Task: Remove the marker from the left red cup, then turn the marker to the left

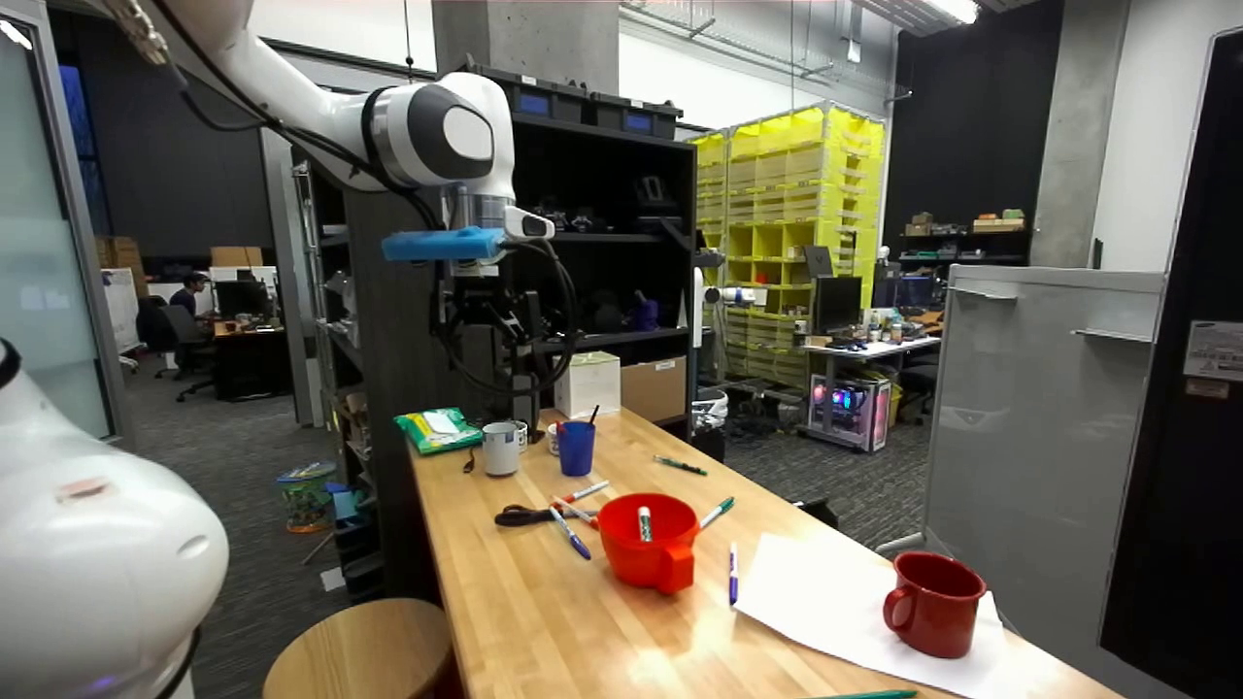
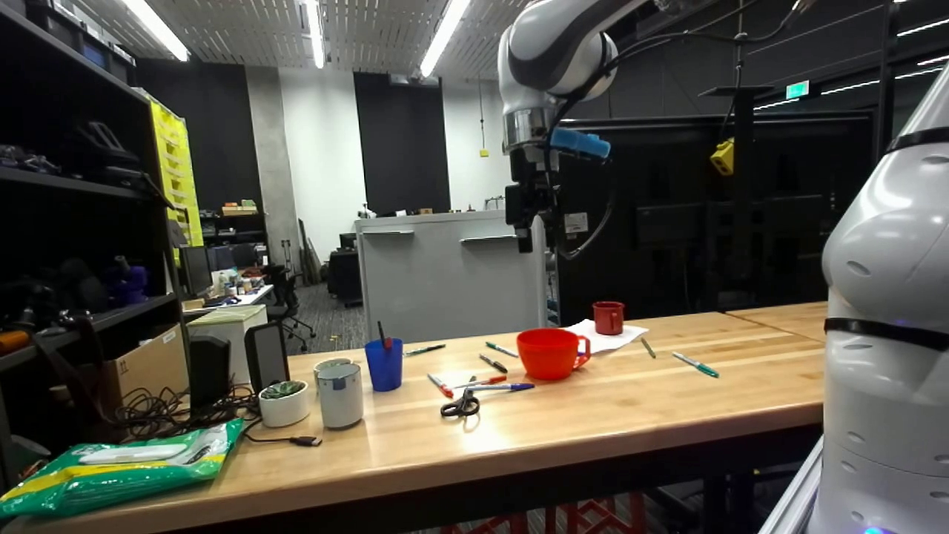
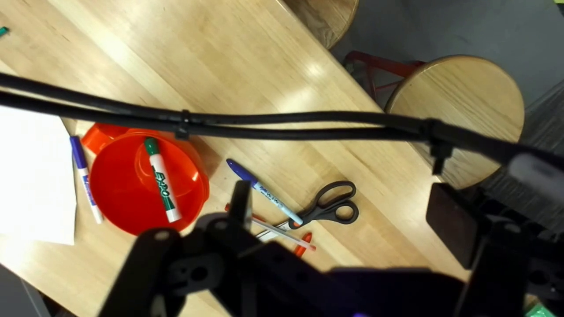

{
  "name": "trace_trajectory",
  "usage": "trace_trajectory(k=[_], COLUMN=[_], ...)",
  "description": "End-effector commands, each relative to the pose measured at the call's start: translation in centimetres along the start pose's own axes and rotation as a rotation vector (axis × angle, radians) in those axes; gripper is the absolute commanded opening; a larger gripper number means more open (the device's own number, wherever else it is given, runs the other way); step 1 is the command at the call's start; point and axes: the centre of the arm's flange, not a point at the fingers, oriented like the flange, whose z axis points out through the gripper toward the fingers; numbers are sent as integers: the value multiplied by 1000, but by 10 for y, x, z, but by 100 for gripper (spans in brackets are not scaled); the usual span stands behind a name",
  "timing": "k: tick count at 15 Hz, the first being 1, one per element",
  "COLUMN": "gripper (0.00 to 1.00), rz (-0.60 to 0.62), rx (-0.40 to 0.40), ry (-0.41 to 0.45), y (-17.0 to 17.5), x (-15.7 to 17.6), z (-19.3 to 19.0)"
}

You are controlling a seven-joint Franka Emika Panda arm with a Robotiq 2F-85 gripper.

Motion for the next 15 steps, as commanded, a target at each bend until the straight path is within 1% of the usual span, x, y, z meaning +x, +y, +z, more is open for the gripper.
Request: trace_trajectory(k=[1, 4, 5, 8, 11, 13, 15], gripper=[100, 100, 100, 100, 100, 100, 100], rz=[-2, -2, -15, -88, -145, -157, -146], rx=[-1, -1, 8, 21, 40, 38, 13], ry=[1, 1, 9, 20, 24, 30, 34], y=[-1, -1, 6, 30, 62, 83, 102], x=[0, 0, 5, 16, 27, 34, 42], z=[0, -1, -1, 3, 16, 29, 43])
